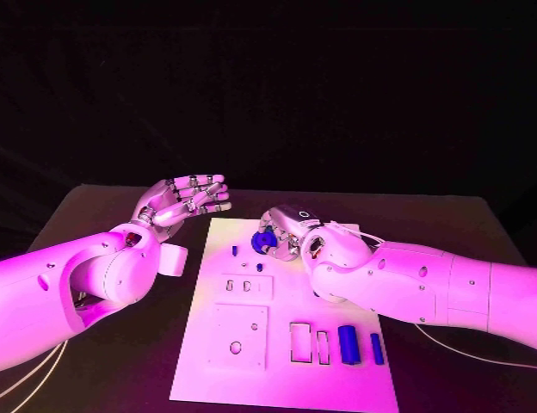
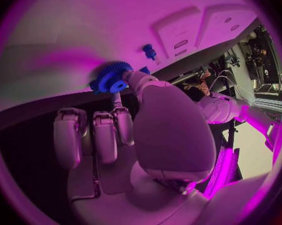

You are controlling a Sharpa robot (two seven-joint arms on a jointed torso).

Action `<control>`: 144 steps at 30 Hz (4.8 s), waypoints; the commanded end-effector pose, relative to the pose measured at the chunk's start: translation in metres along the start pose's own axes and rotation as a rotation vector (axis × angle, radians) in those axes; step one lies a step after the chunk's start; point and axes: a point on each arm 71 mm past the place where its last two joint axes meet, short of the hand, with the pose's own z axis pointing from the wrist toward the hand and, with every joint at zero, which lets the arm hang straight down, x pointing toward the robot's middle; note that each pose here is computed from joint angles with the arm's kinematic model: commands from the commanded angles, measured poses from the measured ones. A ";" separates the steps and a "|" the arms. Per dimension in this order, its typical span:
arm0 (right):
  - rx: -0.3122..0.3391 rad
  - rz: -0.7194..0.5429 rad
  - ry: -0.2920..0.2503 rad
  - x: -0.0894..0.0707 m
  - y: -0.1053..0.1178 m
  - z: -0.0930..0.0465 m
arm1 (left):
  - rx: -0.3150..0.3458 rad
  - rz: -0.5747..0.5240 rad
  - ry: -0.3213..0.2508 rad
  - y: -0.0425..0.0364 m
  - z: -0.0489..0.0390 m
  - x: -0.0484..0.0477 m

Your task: Assemble the parts on the task board

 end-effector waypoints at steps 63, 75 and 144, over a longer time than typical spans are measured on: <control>-0.029 0.350 0.002 -0.074 -0.119 -0.101 | 0.002 -0.009 0.002 0.0013 0.0004 -0.0035; 0.069 0.307 0.038 -0.061 -0.169 -0.120 | 0.000 -0.012 0.004 0.0022 0.0008 -0.0022; 0.146 0.261 0.107 -0.018 -0.177 -0.098 | -0.004 -0.007 -0.006 0.0025 -0.0008 -0.0069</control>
